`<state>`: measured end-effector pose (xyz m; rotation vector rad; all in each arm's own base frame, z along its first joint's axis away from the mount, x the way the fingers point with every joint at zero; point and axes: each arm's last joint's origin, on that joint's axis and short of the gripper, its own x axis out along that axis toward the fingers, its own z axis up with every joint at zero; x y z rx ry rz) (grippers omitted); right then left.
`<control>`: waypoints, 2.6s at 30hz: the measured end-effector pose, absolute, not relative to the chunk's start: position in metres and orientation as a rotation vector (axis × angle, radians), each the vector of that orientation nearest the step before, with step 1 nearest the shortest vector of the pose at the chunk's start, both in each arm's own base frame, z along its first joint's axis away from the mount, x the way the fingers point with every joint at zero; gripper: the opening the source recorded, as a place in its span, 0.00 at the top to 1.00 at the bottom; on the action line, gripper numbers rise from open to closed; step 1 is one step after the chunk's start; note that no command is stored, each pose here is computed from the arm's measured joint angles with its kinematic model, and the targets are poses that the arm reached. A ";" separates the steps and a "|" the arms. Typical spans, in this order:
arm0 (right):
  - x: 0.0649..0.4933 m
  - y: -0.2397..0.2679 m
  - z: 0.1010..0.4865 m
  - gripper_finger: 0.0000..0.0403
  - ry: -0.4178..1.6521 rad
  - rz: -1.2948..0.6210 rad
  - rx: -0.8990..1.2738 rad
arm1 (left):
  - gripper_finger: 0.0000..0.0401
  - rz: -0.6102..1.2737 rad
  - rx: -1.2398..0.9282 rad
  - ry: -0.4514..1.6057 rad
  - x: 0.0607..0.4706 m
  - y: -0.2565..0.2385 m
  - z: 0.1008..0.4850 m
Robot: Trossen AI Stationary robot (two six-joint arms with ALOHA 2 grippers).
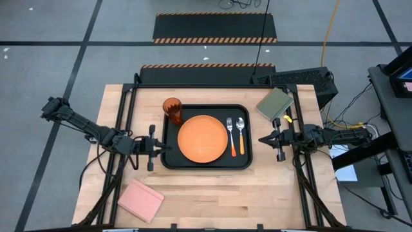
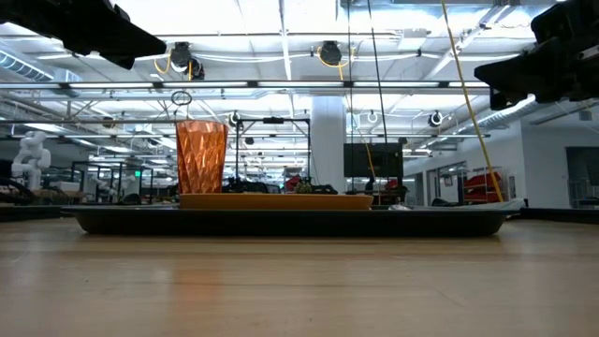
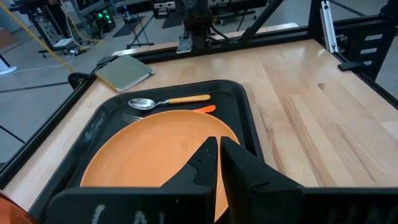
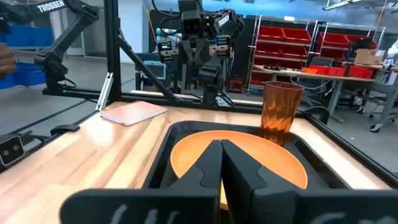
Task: Pick and place plate/cup/fork/spoon on tray
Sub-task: Return to Home Position
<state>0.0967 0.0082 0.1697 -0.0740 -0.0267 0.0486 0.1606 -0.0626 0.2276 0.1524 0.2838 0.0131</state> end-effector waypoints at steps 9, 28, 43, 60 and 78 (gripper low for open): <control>0.097 0.008 0.170 1.00 -0.031 0.048 -0.089 | 0.94 0.005 0.185 0.256 0.161 -0.063 0.230; 0.097 0.008 0.170 1.00 -0.032 0.047 -0.088 | 0.94 -0.096 0.217 0.183 0.156 -0.051 0.206; 0.097 0.008 0.170 1.00 -0.032 0.047 -0.088 | 0.94 -0.057 0.155 0.139 0.137 -0.023 0.172; 0.097 0.008 0.170 1.00 -0.032 0.047 -0.088 | 0.94 -0.044 0.137 0.121 0.125 -0.016 0.166; 0.097 0.008 0.170 1.00 -0.032 0.047 -0.088 | 0.94 -0.025 0.147 0.157 0.113 -0.010 0.163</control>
